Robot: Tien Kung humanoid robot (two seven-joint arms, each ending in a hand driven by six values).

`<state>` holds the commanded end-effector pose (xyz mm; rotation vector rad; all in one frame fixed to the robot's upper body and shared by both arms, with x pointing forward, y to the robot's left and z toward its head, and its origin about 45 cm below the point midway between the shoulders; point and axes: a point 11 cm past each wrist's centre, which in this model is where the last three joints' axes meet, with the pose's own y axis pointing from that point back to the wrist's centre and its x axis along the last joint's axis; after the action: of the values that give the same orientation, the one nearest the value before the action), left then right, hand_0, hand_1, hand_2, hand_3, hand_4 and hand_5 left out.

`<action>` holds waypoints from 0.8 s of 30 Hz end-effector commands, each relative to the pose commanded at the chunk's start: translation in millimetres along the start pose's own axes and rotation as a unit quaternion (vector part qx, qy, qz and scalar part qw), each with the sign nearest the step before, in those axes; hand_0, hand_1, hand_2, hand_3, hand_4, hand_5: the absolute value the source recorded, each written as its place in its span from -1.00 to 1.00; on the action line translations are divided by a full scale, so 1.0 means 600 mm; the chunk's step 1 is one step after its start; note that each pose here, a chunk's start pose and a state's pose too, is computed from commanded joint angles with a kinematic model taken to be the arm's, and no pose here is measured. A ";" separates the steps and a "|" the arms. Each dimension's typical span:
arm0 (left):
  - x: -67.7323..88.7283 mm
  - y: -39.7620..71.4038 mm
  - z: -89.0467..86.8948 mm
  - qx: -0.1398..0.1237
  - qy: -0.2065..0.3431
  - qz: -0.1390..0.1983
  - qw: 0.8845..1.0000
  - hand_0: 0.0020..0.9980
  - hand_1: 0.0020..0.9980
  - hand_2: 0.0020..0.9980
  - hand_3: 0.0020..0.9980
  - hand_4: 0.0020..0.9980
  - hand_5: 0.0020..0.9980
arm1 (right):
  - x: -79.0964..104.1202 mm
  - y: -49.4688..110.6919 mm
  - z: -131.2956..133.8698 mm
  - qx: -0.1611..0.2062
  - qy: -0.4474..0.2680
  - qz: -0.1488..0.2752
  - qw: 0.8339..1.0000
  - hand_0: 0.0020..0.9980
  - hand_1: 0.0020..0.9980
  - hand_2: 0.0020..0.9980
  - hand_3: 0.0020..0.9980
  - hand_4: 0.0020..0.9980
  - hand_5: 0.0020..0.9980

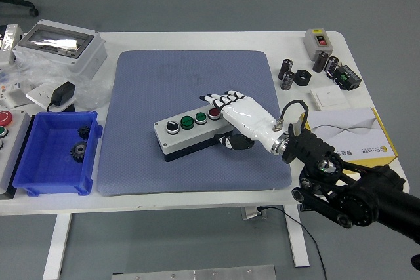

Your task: Pick up the button,place it on the desk,press the button,press the button

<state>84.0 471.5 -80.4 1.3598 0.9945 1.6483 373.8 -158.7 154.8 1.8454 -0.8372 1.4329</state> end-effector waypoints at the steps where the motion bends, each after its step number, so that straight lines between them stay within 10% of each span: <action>1: 0.000 0.000 0.000 0.000 0.000 0.000 1.000 0.19 -0.01 -0.02 0.25 -0.67 -1.00 | 0.000 0.001 0.002 -0.002 -0.002 -0.001 1.000 0.90 0.83 0.92 1.00 0.05 -1.00; 24: 0.002 0.000 0.006 -0.007 -0.002 -0.008 1.000 0.15 -0.02 -0.03 0.24 -0.74 -1.00 | 0.027 -0.006 0.027 0.001 0.044 -0.090 0.995 0.90 0.83 0.95 1.00 0.10 -1.00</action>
<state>87.2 472.6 -79.4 1.3405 0.9874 1.6376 389.3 -171.1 167.1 1.7964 -0.6093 1.3904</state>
